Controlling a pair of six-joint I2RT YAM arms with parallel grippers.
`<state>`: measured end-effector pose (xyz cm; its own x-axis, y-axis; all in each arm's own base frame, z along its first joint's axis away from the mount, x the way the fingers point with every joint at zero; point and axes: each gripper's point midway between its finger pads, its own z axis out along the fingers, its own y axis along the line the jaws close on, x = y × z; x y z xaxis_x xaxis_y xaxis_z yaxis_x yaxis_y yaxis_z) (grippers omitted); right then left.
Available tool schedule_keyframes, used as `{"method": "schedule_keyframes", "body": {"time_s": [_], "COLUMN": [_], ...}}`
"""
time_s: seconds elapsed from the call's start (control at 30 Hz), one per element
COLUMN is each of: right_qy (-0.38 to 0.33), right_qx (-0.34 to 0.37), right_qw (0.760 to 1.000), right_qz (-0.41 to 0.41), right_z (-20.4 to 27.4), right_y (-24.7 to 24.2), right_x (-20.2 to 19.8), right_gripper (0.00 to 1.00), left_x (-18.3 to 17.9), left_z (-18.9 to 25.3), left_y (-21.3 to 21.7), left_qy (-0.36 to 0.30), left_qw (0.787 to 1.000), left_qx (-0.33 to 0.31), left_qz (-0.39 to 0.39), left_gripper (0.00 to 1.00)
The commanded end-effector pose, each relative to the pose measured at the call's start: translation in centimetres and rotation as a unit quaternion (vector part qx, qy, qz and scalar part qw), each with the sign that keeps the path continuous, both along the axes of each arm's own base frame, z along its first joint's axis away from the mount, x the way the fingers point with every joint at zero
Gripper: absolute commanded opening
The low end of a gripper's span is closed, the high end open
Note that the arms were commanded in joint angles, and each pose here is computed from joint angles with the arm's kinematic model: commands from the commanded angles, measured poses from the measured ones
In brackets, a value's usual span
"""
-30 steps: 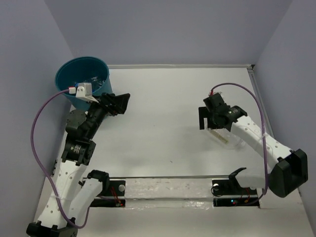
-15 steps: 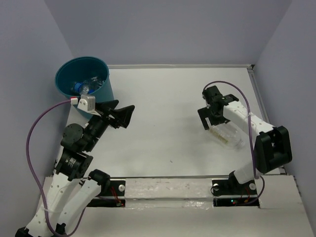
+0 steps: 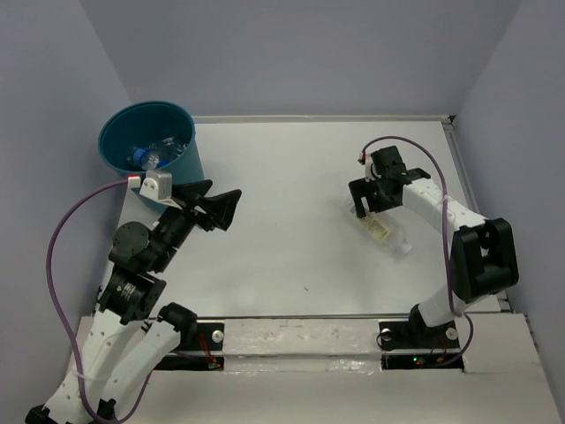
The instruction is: Put the plastic bottles in the bin
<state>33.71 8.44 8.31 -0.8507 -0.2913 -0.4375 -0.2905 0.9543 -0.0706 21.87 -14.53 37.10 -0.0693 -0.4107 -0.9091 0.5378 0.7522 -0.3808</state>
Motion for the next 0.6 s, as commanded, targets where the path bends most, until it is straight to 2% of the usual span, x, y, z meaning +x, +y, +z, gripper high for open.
{"method": "schedule_keyframes", "body": {"time_s": [0.0,0.1,0.33,0.47,0.57], "right_qy": [0.033,-0.003,-0.046,-0.065,-0.049], "right_qx": [0.225,0.265,0.243,0.237,0.218], "right_qw": [0.973,0.963,0.968,0.967,0.973], "right_qz": [0.039,0.039,0.048,0.063,0.063], "right_z": [0.5,3.6,6.7,7.5,5.7], "right_y": [8.7,10.6,11.0,10.7,10.0], "right_x": [-2.6,-2.3,-3.4,-4.7,-6.0], "right_gripper": [0.81,0.81,0.92,1.00,1.00], "left_x": [0.3,0.8,1.6,2.1,2.3], "left_z": [1.0,0.6,-0.1,-0.6,-0.8], "left_y": [0.0,0.0,0.2,0.3,0.4], "left_qy": [-0.017,-0.011,0.000,0.008,0.011], "left_qw": [1.000,1.000,1.000,1.000,1.000], "left_qx": [0.001,0.002,0.006,0.011,0.012], "left_qz": [0.002,0.003,0.015,0.020,0.023], "left_gripper": [0.99,0.99,0.99,0.99,0.99]}}
